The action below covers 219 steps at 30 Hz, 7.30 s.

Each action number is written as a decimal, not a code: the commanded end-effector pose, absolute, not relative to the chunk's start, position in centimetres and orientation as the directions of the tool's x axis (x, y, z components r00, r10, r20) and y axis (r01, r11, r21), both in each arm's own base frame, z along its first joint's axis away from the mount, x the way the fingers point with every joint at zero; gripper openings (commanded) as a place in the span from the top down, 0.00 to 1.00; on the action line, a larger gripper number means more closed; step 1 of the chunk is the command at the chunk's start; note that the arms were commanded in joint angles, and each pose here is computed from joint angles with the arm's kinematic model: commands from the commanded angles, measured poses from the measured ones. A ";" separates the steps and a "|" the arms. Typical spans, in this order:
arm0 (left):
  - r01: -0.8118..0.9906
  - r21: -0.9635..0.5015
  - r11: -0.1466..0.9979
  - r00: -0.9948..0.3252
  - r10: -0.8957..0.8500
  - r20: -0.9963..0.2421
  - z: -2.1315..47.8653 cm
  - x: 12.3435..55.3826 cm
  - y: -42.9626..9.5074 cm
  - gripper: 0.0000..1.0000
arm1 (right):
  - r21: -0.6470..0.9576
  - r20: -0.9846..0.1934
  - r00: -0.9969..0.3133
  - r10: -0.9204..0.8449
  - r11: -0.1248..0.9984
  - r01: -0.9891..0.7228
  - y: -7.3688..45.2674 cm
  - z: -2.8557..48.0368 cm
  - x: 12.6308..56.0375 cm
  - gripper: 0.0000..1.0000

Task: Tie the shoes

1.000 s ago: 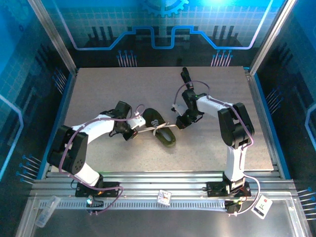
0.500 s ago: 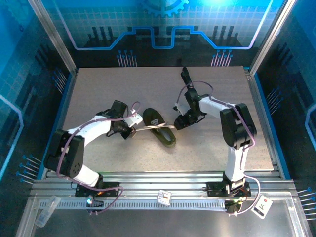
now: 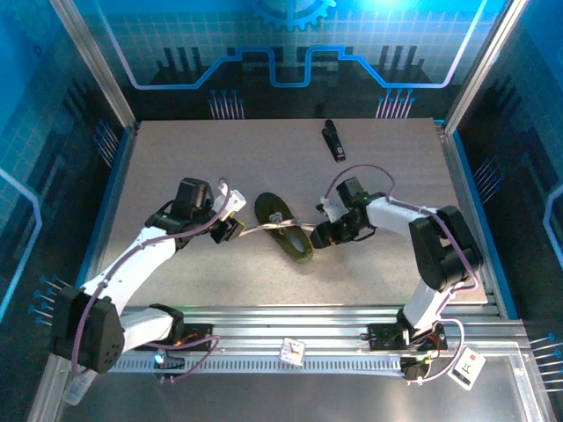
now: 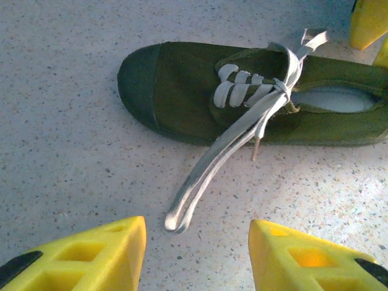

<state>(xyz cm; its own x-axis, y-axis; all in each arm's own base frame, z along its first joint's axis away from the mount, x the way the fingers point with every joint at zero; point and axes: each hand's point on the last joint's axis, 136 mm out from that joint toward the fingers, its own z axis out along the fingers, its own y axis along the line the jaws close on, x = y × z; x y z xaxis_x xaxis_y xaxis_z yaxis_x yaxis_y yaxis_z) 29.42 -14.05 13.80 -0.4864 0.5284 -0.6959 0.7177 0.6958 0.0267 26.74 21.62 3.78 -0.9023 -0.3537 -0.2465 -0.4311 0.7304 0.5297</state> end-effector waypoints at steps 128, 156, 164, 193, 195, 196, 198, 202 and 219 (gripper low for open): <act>0.764 0.009 0.645 -0.567 0.677 -0.469 8.4 24.7 -11.7 0.74 | 0.421 -0.577 -0.598 -0.556 0.425 -0.802 31.9 9.5 32.9 0.53; 0.928 0.055 0.368 -0.209 0.637 -0.742 12.3 30.4 -22.1 0.59 | 0.355 -0.524 -0.524 -0.672 0.387 -0.851 29.2 8.0 30.9 0.49; 0.928 0.040 0.370 -0.223 0.639 -0.736 11.3 31.0 -22.4 0.59 | 0.348 -0.495 -0.494 -0.714 0.358 -0.866 30.2 6.9 30.7 0.48; 0.924 0.046 0.380 -0.224 0.636 -0.738 11.3 31.3 -22.3 0.60 | 0.226 -0.549 -0.376 -0.747 0.300 -0.927 30.0 7.9 30.6 0.67; 0.924 0.046 0.380 -0.225 0.636 -0.738 11.3 31.2 -22.3 0.60 | 0.227 -0.550 -0.367 -0.750 0.289 -0.930 30.2 7.8 30.6 0.62; 0.923 0.046 0.382 -0.226 0.635 -0.738 11.3 31.3 -22.2 0.60 | 0.225 -0.548 -0.362 -0.754 0.285 -0.932 30.3 7.7 30.6 0.59; 0.923 0.046 0.383 -0.227 0.635 -0.738 11.3 31.2 -22.2 0.59 | 0.216 -0.547 -0.354 -0.759 0.280 -0.935 30.5 7.5 30.7 0.57; 0.923 0.047 0.382 -0.226 0.636 -0.738 11.3 31.2 -22.2 0.59 | 0.215 -0.531 -0.344 -0.775 0.270 -0.939 30.8 6.8 31.0 0.57; 0.916 0.027 0.399 -0.241 0.606 -0.758 11.3 32.1 -22.3 0.60 | 0.135 -0.547 -0.302 -0.781 0.274 -0.952 30.1 9.3 31.3 0.96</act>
